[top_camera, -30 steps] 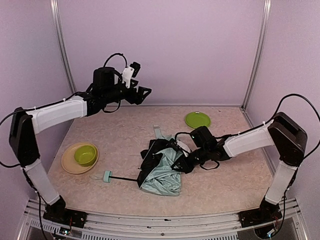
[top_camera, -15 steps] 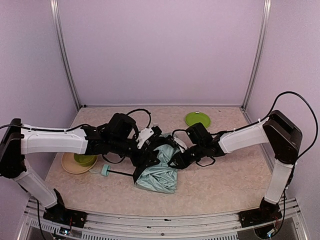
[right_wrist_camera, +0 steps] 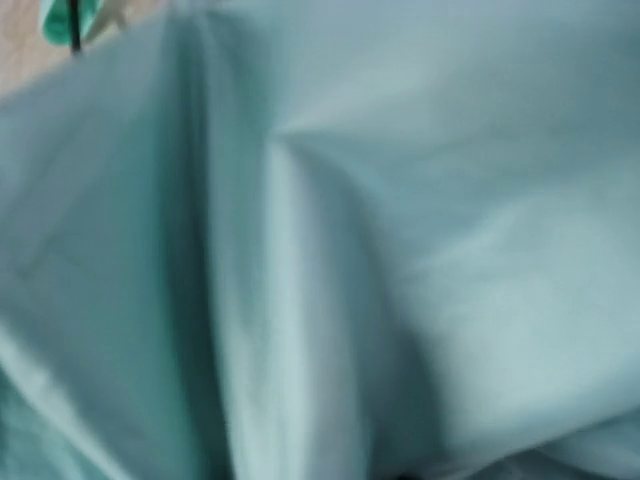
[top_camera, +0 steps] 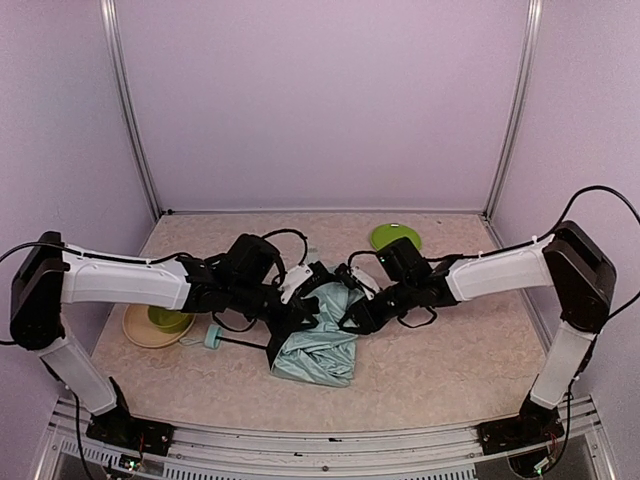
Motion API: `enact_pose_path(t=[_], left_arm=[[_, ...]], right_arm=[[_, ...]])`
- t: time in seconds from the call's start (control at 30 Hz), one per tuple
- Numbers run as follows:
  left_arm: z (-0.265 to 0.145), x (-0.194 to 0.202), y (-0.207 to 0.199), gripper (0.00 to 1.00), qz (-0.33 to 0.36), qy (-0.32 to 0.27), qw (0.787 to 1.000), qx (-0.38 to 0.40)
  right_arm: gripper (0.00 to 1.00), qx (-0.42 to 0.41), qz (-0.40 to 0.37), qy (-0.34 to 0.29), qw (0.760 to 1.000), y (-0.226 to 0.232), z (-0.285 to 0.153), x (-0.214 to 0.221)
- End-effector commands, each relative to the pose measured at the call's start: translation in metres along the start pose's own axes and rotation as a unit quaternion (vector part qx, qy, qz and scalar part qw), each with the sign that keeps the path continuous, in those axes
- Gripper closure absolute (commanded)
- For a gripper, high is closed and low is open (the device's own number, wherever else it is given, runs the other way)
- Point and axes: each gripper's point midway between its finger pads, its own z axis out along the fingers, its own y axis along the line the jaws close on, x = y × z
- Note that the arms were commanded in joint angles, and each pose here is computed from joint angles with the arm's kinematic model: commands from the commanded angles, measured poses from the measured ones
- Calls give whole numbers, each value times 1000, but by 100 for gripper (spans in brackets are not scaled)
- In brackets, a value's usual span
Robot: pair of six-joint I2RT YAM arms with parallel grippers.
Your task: Put away the umbrella
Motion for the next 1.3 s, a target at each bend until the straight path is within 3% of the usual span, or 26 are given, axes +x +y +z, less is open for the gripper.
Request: enact_pose_path(t=[0.0, 0.07, 0.2, 0.47, 0.6, 0.67, 0.77, 0.9, 1.07, 1.27], left_arm=[[-49, -54, -30, 100, -20, -150, 984, 92], [-73, -71, -40, 100, -27, -211, 970, 115], [-92, -80, -55, 100, -33, -247, 958, 145], [-123, -92, -74, 100, -14, -315, 935, 164], [-125, -96, -82, 100, -1, -320, 932, 169], [-127, -101, -89, 100, 10, -323, 931, 173], [-132, -108, -104, 100, 39, -321, 930, 176], [-148, -113, -129, 100, 94, -325, 924, 178], [-161, -112, -143, 100, 134, -327, 919, 176], [-164, -117, -152, 100, 146, -323, 915, 191]], right_arm=[[60, 53, -29, -40, 997, -2, -43, -36], [50, 72, -44, -64, 994, 3, -65, -48], [42, 86, -51, -107, 989, 19, -107, -50], [35, -35, -61, -222, 972, 86, -147, -25], [31, -78, -25, -215, 973, 92, -125, -7], [25, -94, -39, -201, 974, 104, -112, -9], [26, -99, -81, -187, 974, 115, -103, -19], [25, -94, -126, -209, 965, 120, -125, -44], [24, -112, -108, -237, 959, 98, -151, -62], [29, -87, -82, -222, 968, 69, -116, -77]])
